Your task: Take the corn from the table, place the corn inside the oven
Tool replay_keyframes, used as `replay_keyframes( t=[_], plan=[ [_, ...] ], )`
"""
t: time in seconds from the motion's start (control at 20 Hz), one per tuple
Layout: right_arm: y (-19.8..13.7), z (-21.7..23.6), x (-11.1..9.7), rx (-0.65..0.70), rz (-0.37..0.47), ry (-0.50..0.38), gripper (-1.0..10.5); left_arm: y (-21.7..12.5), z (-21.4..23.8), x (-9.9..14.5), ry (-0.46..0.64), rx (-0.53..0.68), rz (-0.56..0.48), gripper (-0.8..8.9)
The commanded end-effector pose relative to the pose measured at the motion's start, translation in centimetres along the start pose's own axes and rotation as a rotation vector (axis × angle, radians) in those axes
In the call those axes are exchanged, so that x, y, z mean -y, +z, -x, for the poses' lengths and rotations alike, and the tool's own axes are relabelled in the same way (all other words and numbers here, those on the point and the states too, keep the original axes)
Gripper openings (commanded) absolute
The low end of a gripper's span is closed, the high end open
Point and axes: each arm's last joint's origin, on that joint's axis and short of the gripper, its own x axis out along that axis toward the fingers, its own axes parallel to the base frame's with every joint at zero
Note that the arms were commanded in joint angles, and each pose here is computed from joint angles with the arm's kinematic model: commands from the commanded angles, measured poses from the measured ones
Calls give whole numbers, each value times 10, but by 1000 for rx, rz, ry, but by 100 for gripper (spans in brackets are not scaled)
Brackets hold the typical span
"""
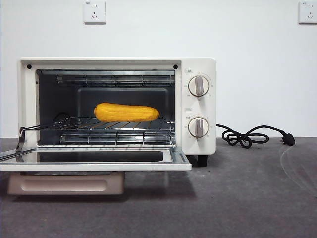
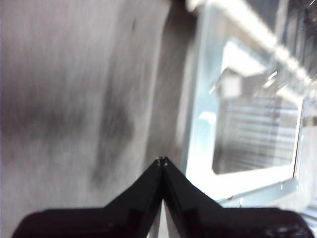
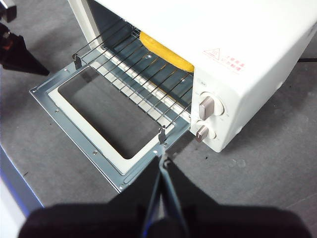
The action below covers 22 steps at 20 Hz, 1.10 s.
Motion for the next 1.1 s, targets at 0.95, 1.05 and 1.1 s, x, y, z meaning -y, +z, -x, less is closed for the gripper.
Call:
replay_keyframes(
  t=[0.95, 1.05, 1.1],
  plan=[
    [0, 0, 0, -1, -2, 1, -16, -9, -1, 16, -309, -103, 7, -8],
    [0, 0, 0, -4, -3, 2, -16, -4, 7, 17, -353, -61, 2, -8],
    [0, 0, 0, -4, -3, 2, -16, -1, 11, 18, -368, -36, -2, -8]
  ],
)
